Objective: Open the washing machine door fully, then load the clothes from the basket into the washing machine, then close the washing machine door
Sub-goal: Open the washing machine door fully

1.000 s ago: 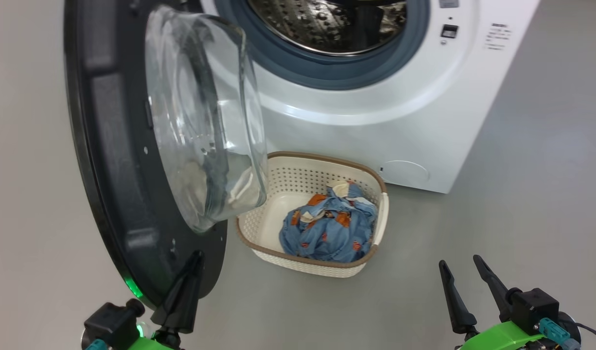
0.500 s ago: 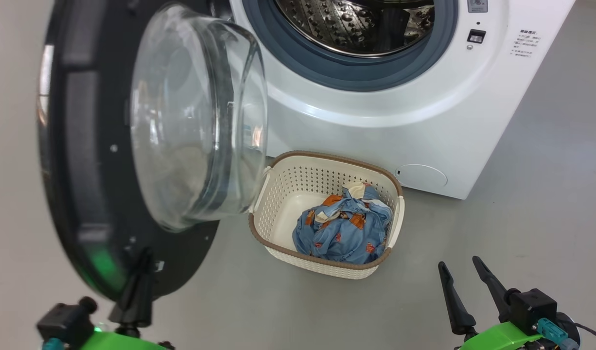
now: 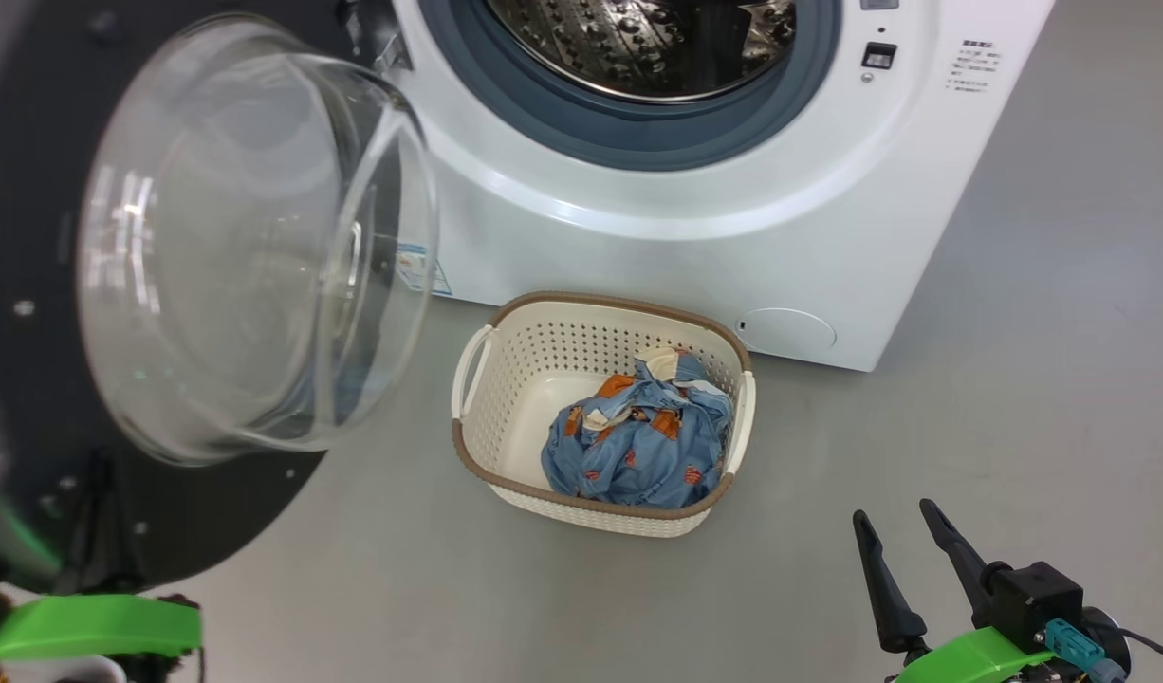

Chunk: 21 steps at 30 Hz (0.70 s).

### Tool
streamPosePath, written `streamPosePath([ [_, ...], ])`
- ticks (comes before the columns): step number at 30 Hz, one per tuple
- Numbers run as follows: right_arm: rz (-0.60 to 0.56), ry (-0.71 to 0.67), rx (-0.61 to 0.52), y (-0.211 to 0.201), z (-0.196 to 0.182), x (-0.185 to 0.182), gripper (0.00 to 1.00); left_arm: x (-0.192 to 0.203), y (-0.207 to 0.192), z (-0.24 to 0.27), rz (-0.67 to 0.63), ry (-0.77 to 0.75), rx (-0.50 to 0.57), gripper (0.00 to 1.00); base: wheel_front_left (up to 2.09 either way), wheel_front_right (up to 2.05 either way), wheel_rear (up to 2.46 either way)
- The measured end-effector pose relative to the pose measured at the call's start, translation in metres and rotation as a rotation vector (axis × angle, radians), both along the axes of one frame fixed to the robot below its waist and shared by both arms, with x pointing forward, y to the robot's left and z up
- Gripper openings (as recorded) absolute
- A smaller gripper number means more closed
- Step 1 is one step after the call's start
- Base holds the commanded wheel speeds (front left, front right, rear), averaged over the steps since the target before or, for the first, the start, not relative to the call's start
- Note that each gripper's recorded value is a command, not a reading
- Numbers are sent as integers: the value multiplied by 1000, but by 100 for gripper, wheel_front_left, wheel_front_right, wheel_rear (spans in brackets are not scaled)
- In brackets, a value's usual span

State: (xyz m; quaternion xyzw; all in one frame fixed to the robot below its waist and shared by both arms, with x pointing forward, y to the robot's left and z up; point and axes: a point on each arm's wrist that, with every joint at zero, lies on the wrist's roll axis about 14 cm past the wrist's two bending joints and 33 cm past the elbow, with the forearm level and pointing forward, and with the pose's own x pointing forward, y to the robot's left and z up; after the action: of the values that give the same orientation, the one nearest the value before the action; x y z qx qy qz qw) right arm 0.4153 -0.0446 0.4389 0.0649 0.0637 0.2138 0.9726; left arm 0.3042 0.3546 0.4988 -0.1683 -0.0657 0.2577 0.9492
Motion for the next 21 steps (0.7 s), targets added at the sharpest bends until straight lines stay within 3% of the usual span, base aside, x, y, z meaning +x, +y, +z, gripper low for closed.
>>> streamPosePath([
  [21, -40, 4, -23, -18, -3, -5, 100, -8, 91, -6, 275, -32, -111, 0, 0, 0, 0],
])
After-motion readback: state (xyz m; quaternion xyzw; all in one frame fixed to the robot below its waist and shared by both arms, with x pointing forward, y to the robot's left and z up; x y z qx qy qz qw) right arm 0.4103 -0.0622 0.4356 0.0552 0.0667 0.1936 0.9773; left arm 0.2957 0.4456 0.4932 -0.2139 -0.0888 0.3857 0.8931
